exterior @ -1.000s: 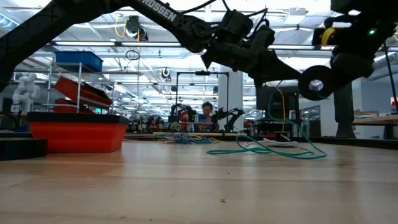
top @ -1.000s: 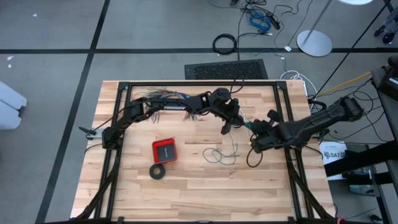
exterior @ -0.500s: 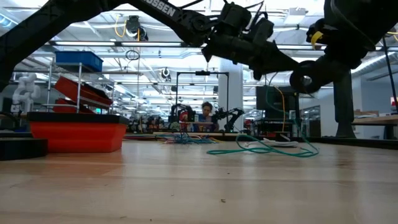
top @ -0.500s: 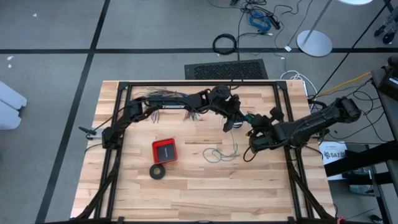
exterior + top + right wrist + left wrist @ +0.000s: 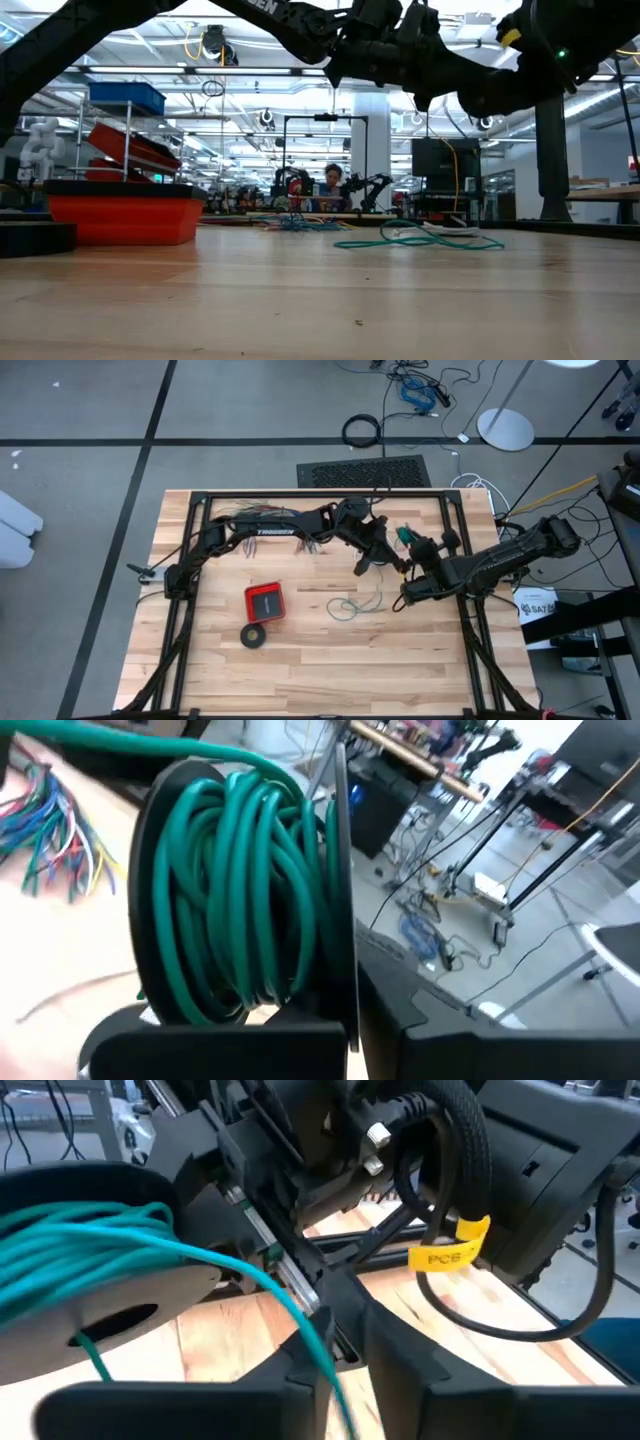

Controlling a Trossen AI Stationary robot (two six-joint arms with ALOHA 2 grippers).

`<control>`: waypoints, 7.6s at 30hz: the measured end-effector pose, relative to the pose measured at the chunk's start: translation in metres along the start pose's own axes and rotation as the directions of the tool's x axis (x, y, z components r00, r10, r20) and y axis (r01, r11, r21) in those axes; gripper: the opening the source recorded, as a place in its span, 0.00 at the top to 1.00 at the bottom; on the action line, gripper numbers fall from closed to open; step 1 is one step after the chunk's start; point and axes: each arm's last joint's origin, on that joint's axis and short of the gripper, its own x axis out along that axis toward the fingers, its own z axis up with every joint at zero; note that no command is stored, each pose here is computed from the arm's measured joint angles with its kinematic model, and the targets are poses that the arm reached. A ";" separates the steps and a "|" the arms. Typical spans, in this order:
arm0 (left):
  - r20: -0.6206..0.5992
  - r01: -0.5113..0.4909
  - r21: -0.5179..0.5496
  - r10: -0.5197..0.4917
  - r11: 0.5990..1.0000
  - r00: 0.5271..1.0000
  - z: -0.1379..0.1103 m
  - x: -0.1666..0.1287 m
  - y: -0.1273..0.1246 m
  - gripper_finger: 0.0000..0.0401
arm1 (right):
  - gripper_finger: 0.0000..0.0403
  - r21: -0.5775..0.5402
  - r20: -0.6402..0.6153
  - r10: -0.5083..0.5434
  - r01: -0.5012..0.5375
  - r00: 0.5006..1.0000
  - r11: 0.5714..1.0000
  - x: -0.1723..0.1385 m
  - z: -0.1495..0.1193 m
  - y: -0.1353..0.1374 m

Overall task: Coil cords
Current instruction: Coil the green wire onto the spool

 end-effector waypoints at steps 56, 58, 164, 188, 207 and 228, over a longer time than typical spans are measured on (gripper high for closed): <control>0.038 -0.019 0.215 0.011 0.976 0.999 0.036 -0.021 -0.017 0.70 | 1.00 0.062 0.356 0.138 -0.171 0.924 0.983 -0.039 0.013 -0.071; 0.027 -0.007 0.213 0.001 0.977 1.000 0.035 -0.019 -0.020 0.70 | 1.00 0.049 0.361 0.151 -0.181 0.920 0.982 -0.041 0.013 -0.073; 0.257 -0.159 0.474 0.037 0.866 0.966 0.036 -0.023 -0.046 0.99 | 1.00 -0.087 0.306 0.417 -0.411 0.856 0.907 -0.078 0.027 -0.031; 0.165 -0.183 0.409 0.124 0.894 0.978 0.023 -0.043 -0.014 1.00 | 1.00 -0.134 0.357 0.408 -0.386 0.840 0.913 -0.085 0.026 -0.034; 0.106 -0.262 0.387 0.240 0.884 0.965 0.023 -0.063 0.001 0.91 | 1.00 -0.132 0.367 0.423 -0.404 0.828 0.905 -0.091 0.037 -0.033; 0.125 -0.225 0.571 0.187 0.790 0.974 0.053 -0.051 -0.054 0.73 | 1.00 -0.124 0.325 0.450 -0.434 0.832 0.892 -0.083 0.039 -0.035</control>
